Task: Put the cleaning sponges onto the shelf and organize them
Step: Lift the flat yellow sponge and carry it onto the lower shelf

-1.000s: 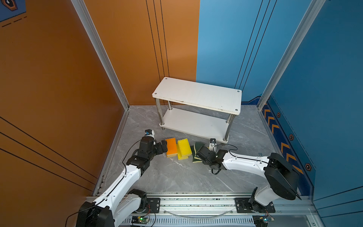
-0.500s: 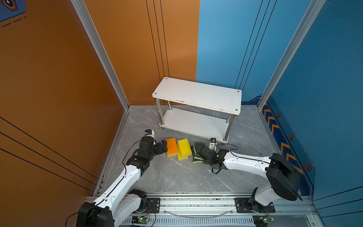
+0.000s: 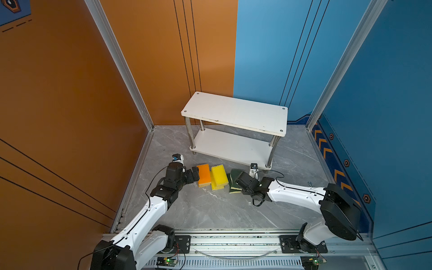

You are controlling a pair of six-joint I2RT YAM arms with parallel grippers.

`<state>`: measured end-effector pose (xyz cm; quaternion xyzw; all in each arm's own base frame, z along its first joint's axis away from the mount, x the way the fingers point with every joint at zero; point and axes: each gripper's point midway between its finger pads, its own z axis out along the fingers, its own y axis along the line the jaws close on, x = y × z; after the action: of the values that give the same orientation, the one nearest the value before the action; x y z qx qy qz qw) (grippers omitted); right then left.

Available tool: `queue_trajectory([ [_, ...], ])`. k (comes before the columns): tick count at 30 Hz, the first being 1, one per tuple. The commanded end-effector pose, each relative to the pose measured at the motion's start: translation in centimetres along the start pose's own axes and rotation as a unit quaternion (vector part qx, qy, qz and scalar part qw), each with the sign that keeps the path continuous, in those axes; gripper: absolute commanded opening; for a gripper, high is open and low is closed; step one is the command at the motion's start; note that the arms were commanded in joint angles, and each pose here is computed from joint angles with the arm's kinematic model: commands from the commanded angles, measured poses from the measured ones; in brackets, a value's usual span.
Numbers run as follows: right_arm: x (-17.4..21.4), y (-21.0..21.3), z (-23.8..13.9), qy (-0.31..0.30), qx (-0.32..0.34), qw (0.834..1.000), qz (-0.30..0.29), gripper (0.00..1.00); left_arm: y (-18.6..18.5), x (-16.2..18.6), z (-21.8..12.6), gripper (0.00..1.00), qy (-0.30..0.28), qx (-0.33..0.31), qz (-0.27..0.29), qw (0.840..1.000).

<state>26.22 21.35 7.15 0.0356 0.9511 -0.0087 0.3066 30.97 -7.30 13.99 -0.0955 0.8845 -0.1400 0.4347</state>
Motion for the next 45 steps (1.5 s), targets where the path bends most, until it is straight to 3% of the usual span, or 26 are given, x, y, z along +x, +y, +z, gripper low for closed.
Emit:
queue_trajectory([
  [1, -1.0, 0.2, -0.7, -0.011, -0.008, 1.000, 0.000, 0.63, -0.5, -1.1, -0.2, 0.98, -0.008, 0.009, -0.008, 1.000],
  [18, -0.2, -0.5, 0.3, 0.006, 0.006, 1.000, -0.004, 0.63, -0.6, -1.6, -0.3, 0.98, -0.009, 0.006, -0.006, 1.000],
  [45, -3.1, -1.3, -2.5, -0.039, 0.010, 0.999, -0.005, 0.63, -0.9, -1.3, 0.1, 0.98, -0.002, 0.016, -0.007, 1.000],
])
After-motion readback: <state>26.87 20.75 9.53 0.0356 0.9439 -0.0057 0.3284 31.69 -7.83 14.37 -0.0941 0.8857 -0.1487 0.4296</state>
